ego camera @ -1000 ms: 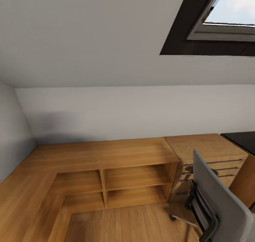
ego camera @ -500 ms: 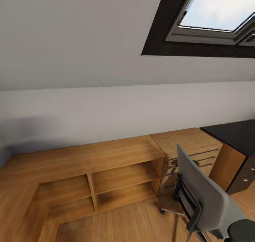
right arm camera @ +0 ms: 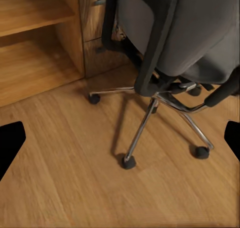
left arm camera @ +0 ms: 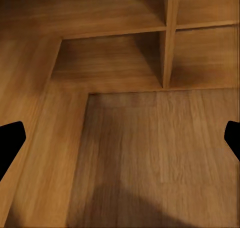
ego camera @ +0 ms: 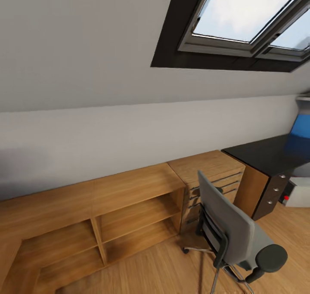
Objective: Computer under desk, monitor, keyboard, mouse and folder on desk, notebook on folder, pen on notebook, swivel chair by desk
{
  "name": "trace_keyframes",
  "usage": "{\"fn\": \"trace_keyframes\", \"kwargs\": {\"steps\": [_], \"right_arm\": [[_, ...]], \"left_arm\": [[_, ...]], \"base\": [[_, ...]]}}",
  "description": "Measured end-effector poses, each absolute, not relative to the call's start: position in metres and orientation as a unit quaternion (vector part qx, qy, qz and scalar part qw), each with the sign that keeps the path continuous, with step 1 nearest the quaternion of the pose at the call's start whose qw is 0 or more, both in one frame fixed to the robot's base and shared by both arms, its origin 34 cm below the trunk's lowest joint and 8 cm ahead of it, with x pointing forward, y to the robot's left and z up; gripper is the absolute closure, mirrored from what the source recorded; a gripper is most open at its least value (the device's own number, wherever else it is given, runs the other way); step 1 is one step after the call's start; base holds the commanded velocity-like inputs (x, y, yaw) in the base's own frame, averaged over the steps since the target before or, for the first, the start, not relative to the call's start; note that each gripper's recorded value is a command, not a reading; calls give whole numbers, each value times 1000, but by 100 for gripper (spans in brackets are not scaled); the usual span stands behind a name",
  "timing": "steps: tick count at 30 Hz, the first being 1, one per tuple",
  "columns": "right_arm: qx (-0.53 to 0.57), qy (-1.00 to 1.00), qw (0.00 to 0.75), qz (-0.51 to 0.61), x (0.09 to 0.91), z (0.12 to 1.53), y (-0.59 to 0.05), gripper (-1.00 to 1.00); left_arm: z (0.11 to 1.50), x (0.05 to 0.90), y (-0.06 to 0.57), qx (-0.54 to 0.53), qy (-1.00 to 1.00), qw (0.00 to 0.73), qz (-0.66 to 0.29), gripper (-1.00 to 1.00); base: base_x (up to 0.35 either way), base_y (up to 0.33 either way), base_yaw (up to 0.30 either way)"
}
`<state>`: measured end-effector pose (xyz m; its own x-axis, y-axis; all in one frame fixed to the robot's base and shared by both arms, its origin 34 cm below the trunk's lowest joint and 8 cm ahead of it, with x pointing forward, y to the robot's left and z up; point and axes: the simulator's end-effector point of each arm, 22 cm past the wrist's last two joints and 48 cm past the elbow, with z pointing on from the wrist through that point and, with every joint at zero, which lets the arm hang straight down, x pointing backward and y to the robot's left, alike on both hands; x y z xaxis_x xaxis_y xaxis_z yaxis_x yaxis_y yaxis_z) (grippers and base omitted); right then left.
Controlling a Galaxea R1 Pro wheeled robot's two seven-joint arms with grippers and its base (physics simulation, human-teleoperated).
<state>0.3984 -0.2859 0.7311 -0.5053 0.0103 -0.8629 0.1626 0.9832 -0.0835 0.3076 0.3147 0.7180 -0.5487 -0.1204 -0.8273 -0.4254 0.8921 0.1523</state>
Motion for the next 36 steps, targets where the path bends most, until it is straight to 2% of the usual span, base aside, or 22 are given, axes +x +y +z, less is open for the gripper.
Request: {"fn": "trace_keyframes", "kwargs": {"steps": [36], "right_arm": [[46,870,486,-66,394,725,-279,-100]], "left_arm": [[715,303,315,-156,867,440,172,-100]], "base": [[0,0,-279]]}}
